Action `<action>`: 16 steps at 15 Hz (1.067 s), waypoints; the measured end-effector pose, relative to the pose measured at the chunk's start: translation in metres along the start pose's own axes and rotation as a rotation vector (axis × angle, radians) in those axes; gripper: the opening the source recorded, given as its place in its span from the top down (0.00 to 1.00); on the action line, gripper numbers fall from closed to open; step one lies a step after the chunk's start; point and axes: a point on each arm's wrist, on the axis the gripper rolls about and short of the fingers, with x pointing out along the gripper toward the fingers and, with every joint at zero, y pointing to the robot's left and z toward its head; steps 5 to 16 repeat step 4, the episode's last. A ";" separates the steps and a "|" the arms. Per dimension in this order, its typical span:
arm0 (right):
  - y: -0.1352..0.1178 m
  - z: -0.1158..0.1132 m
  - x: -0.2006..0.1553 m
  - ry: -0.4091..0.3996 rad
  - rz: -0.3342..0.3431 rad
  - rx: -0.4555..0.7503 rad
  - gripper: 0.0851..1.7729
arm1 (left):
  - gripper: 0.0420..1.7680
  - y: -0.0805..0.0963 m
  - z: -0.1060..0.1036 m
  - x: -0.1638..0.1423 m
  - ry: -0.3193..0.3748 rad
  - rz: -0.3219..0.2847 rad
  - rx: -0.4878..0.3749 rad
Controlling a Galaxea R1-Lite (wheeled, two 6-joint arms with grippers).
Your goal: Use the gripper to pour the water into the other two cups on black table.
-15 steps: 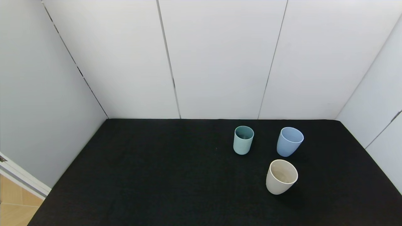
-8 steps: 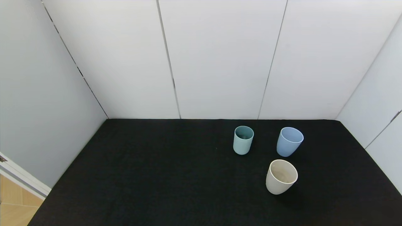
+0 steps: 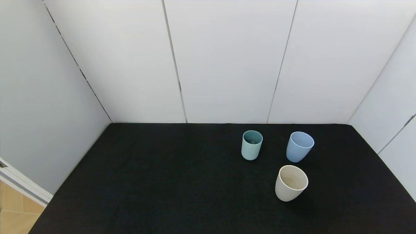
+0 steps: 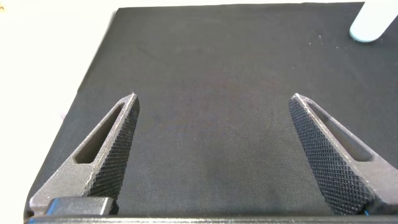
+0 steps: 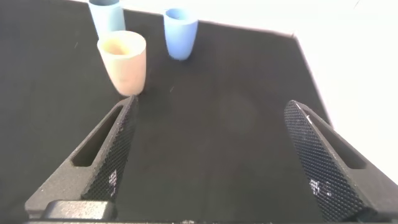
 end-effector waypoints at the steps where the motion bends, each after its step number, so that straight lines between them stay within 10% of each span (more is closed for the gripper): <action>1: 0.000 -0.002 0.000 0.008 -0.009 0.035 0.04 | 0.03 0.000 0.000 0.000 0.000 0.000 0.000; 16: 0.000 -0.004 0.001 0.013 -0.024 0.072 0.04 | 0.03 0.000 0.000 0.000 0.000 0.000 0.000</action>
